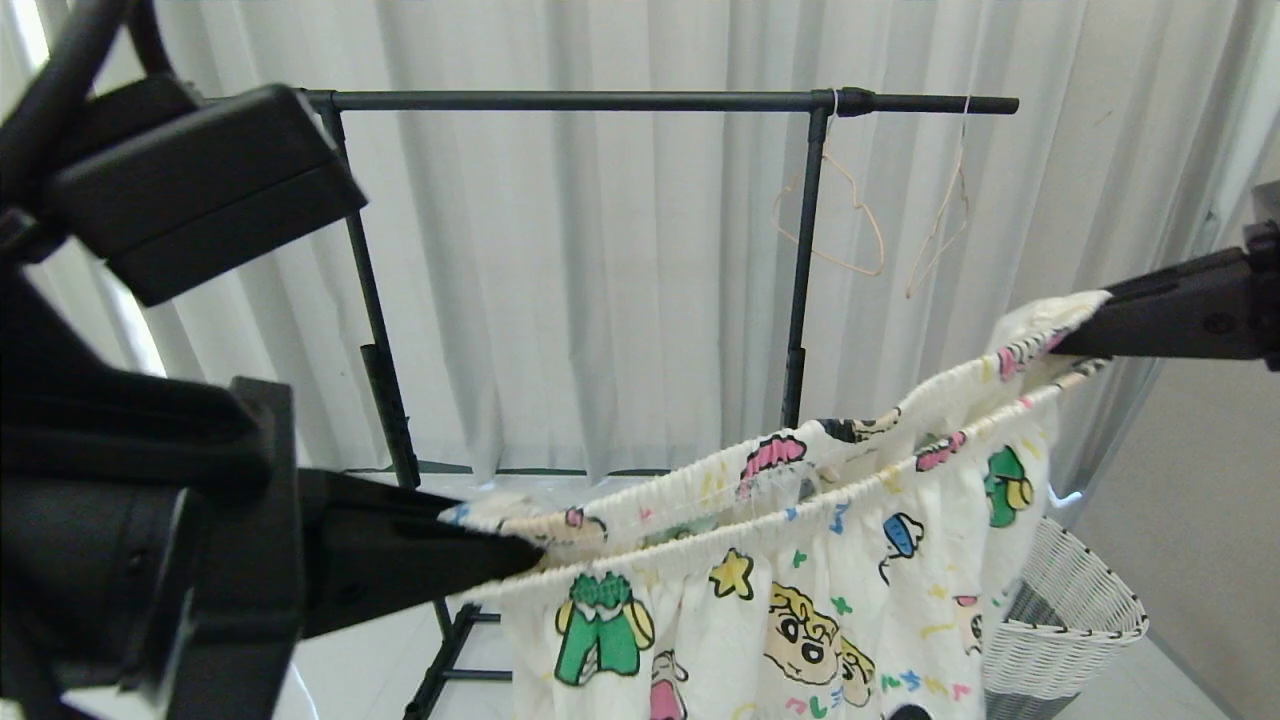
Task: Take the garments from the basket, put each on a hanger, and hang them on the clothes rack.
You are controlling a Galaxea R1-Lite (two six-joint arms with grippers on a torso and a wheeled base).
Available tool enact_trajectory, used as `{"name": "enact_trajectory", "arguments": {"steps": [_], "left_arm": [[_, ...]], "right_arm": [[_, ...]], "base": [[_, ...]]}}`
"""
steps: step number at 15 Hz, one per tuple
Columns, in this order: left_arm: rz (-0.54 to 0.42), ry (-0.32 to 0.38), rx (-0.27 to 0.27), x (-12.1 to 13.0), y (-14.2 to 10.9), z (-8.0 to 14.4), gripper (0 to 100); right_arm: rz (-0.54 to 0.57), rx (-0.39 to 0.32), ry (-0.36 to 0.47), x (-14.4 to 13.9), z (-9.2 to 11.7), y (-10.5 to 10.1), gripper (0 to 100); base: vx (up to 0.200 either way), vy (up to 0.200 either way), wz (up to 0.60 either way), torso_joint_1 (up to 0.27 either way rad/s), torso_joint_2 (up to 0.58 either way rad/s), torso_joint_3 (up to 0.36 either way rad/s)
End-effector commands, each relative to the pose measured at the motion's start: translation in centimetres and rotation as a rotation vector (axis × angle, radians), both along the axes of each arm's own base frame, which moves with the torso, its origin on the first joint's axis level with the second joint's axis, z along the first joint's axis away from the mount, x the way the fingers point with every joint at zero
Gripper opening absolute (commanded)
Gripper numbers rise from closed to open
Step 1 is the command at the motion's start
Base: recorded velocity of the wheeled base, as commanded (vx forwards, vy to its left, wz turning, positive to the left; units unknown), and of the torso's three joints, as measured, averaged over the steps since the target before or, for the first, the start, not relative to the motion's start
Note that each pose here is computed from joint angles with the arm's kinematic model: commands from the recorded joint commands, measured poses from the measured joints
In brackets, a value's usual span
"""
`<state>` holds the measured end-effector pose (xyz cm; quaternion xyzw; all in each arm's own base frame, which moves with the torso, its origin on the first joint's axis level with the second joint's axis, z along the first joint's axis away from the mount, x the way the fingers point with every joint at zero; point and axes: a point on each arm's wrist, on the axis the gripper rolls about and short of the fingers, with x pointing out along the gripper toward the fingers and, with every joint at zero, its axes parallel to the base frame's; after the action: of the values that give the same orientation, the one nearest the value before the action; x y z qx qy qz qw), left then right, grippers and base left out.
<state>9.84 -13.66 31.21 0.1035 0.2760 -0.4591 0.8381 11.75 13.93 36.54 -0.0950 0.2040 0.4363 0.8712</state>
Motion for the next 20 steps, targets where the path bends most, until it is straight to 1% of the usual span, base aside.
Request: {"name": "enact_trajectory", "arguments": {"steps": [1, 3, 4, 5, 7, 8, 9, 10, 11, 13, 14, 19, 20], "left_arm": [[-0.04, 0.054, -0.054, -2.3, 1.0, 0.3, 0], [-0.049, 0.2, -0.109, -3.8, 0.2, 0.1, 0], [-0.034, 0.233, -0.126, -4.1, 0.1, 0.2, 0], [-0.015, 0.235, -0.129, -4.1, 0.2, 0.2, 0], [0.073, 0.194, -0.123, -3.4, 0.4, 0.2, 0], [0.099, 0.185, -0.122, -3.1, 0.4, 0.2, 0], [0.157, 0.13, -0.109, -1.7, 0.4, 0.5, 0], [0.171, 0.077, -0.108, -1.1, 0.6, 0.9, 0], [0.179, 0.017, -0.112, -0.4, 0.6, 1.5, 0], [0.218, -0.047, -0.144, 1.3, 0.2, 2.3, 0], [0.223, -0.059, -0.159, 1.7, -0.2, 2.6, 0], [0.218, -0.054, -0.151, 2.2, -1.0, 2.5, 0], [0.217, -0.055, -0.148, 2.2, -1.0, 2.5, 0]], "right_arm": [[0.002, -0.016, 0.016, 2.5, -0.6, 2.7, 0], [0.005, -0.014, 0.014, 2.8, -0.5, 3.2, 0], [0.005, -0.012, 0.013, 2.7, -0.5, 3.2, 0], [0.004, -0.012, 0.011, 2.5, -0.4, 2.9, 0], [0.0, -0.018, 0.018, 1.3, 0.0, 1.4, 0], [-0.001, -0.026, 0.023, 0.9, 0.1, 0.9, 0], [-0.002, -0.044, 0.04, -0.6, 0.3, -0.8, 0], [0.003, -0.046, 0.042, -1.2, 0.4, -1.4, 0], [0.022, -0.054, 0.046, -2.0, 0.5, -2.0, 0], [0.043, -0.067, 0.056, -2.8, 0.4, -2.3, 0], [0.045, -0.067, 0.055, -2.8, 0.4, -2.2, 0], [0.029, -0.073, 0.047, -2.7, 0.4, -2.2, 0], [0.027, -0.074, 0.049, -2.7, 0.4, -2.2, 100]], "base": [[0.0, 0.0, 0.0, 0.0, 0.0, 0.0], [0.0, 0.0, 0.0, 0.0, 0.0, 0.0], [0.0, 0.0, 0.0, 0.0, 0.0, 0.0], [0.0, 0.0, 0.0, 0.0, 0.0, 0.0], [0.0, 0.0, 0.0, 0.0, 0.0, 0.0], [0.0, 0.0, 0.0, 0.0, 0.0, 0.0], [0.0, 0.0, 0.0, 0.0, 0.0, 0.0], [0.0, 0.0, 0.0, 0.0, 0.0, 0.0], [0.0, 0.0, 0.0, 0.0, 0.0, 0.0], [0.0, 0.0, 0.0, 0.0, 0.0, 0.0], [0.0, 0.0, 0.0, 0.0, 0.0, 0.0], [0.0, 0.0, 0.0, 0.0, 0.0, 0.0], [0.0, 0.0, 0.0, 0.0, 0.0, 0.0]]}}
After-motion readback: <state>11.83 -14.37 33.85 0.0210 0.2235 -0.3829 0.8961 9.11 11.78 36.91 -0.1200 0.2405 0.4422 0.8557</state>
